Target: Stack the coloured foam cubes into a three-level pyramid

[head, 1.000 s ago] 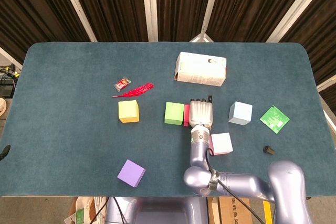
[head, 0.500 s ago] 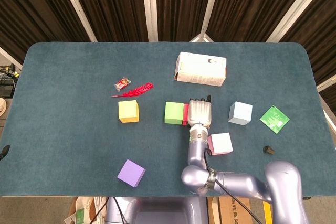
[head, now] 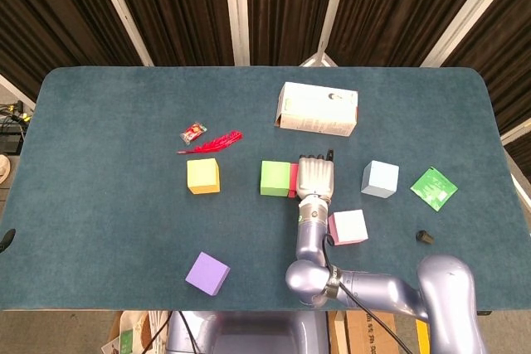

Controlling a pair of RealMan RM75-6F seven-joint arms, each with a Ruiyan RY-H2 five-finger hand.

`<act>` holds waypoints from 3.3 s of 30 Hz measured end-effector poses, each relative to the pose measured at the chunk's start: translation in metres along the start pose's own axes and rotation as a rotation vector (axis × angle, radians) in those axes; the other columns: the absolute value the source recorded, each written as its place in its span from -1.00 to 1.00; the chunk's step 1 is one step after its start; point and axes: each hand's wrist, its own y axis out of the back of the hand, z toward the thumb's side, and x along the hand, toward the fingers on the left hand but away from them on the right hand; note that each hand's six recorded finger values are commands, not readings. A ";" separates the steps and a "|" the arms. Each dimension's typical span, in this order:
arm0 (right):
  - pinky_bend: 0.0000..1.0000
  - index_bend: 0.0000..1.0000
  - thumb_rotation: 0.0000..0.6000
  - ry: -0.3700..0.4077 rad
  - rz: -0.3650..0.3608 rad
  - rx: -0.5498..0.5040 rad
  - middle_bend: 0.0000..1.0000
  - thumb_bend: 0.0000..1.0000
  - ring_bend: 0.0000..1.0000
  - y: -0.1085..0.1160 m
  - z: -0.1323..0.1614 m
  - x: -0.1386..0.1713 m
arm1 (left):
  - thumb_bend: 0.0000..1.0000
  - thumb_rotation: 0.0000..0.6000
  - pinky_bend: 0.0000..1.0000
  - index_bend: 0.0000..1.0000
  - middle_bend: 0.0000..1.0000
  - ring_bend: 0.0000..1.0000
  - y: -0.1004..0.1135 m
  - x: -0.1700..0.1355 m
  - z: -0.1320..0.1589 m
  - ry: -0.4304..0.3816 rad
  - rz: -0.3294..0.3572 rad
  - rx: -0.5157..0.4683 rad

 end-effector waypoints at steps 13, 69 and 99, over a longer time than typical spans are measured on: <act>-1.00 -0.28 1.00 0.001 0.010 -0.006 -0.24 -0.34 -0.53 -0.003 -0.002 -0.002 | -0.37 1.00 -1.00 -0.92 -1.00 -1.00 0.000 0.000 0.000 0.003 0.002 0.000; -1.00 -0.58 1.00 0.013 0.047 0.021 -0.63 -0.34 -0.80 -0.001 -0.002 0.004 | -0.37 1.00 -1.00 -0.93 -1.00 -1.00 -0.001 0.000 0.000 0.009 -0.001 -0.001; -1.00 -1.00 1.00 0.129 -0.059 -0.110 -1.00 -0.57 -1.00 0.052 -0.037 0.026 | -0.37 1.00 -1.00 -0.98 -1.00 -1.00 0.001 0.000 0.006 -0.035 0.097 0.024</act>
